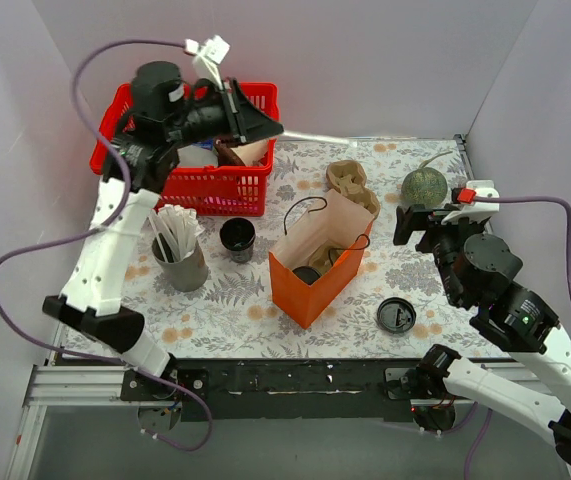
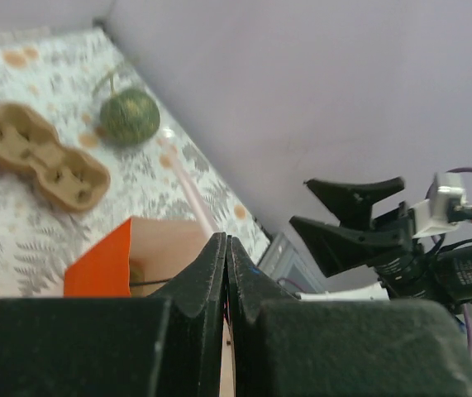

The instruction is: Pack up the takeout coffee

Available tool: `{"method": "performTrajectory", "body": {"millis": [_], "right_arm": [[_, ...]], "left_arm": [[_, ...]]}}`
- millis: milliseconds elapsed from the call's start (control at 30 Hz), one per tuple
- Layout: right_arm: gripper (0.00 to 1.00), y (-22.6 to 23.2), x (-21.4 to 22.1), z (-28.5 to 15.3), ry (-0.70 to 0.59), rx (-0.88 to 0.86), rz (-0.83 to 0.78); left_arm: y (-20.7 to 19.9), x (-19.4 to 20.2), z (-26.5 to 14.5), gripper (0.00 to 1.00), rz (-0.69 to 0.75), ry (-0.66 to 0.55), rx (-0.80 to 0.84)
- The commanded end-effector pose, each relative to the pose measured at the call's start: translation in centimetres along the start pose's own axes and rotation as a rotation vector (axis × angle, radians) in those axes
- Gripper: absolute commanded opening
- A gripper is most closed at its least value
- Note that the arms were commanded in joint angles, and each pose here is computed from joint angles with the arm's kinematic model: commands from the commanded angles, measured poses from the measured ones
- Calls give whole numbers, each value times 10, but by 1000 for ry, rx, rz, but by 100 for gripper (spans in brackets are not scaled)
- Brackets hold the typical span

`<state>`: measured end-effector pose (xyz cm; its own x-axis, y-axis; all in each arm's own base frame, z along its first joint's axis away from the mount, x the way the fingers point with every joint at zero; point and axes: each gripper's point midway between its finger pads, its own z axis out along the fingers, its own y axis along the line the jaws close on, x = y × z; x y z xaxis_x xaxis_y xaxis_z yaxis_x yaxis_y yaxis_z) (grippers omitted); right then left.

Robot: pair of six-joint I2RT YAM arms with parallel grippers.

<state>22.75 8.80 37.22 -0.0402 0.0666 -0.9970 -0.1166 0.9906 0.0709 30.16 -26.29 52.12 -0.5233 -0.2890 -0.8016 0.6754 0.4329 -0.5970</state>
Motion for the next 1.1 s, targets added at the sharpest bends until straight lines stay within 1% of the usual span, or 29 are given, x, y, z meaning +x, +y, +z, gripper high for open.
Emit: {"method": "performTrajectory", "body": {"millis": [0,67,167,233,300,367,433,533,667,833,933,1000,1033,1067], "right_arm": [[98,-17,-12,-3,-18,84,6],[98,-21,-9,-2,-12,110,-1],[98,-20,-6,0,-8,115,-7],[98,-20,-3,1,-4,121,-18],[98,-20,0,2,5,125,-31],[98,-19,3,3,12,124,-37],[98,-18,4,3,13,118,-33],[98,-19,3,2,8,116,-26],[98,-20,4,1,14,117,-29],[98,-20,7,2,21,125,-39],[98,-18,10,5,34,125,-55],[98,-16,14,7,48,124,-69],[98,-16,16,8,55,125,-74],[98,-15,18,9,58,126,-77]], "left_arm": [[-35,40,-9,0,-31,155,143],[-34,63,-1,0,-65,214,128],[-32,83,0,0,-69,248,55],[-30,86,-3,0,-73,245,38],[-39,93,-10,0,-80,259,85],[-43,94,-13,0,-92,255,85],[-36,88,-16,0,-68,217,30],[-31,89,-22,0,-57,209,-12],[-22,106,-26,0,-92,263,-47],[-4,121,-26,0,-112,298,-107],[1,128,-17,0,-133,325,-101],[4,132,-2,0,-168,331,-97],[3,133,5,0,-177,339,-75],[-12,129,13,0,-154,334,-20]]}}
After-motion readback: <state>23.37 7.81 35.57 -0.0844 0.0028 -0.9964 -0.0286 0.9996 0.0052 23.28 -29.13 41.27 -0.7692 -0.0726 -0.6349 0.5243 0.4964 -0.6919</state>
